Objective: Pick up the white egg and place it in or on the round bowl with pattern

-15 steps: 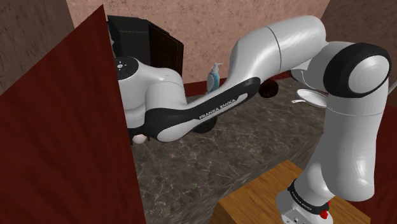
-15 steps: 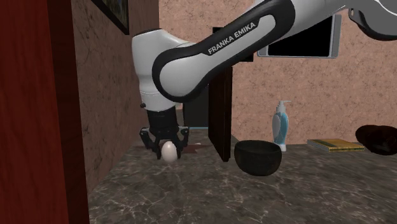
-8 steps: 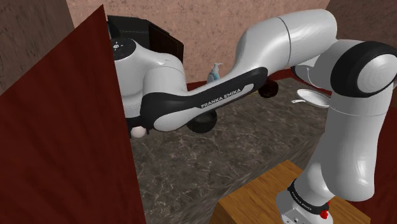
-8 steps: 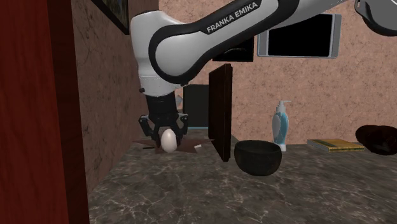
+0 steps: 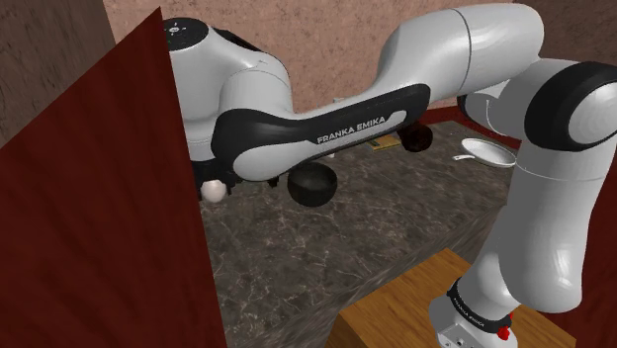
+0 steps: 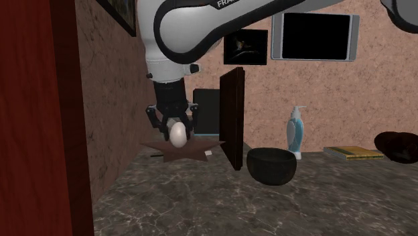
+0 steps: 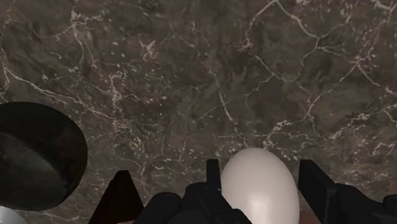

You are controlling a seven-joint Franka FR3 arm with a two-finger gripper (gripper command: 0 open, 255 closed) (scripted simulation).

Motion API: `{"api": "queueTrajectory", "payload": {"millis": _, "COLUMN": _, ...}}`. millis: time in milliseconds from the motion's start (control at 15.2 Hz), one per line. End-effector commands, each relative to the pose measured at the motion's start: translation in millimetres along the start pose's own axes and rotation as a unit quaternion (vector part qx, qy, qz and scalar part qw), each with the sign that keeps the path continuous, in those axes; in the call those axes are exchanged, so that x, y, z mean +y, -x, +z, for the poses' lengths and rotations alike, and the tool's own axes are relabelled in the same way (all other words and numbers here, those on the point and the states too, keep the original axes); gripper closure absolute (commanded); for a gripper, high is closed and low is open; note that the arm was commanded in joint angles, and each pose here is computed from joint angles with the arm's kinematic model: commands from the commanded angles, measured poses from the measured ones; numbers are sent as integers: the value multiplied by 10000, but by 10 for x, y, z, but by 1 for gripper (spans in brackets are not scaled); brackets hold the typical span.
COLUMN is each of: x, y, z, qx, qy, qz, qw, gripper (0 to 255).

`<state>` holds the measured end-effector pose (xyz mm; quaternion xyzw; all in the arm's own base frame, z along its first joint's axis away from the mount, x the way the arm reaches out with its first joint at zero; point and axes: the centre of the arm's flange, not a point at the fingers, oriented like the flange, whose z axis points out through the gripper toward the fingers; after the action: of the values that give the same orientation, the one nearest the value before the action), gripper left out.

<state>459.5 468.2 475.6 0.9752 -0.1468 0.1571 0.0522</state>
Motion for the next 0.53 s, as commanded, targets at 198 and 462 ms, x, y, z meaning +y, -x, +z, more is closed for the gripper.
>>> {"api": "queueTrajectory", "payload": {"millis": 198, "x": 250, "y": -106, "z": -62, "qx": 1, "qy": 1, "qz": 2, "qw": 10000, "gripper": 255}}
{"api": "queueTrajectory", "payload": {"millis": 462, "x": 753, "y": -244, "z": 18, "qx": 1, "qy": 1, "qz": 2, "qw": 10000, "gripper": 255}}
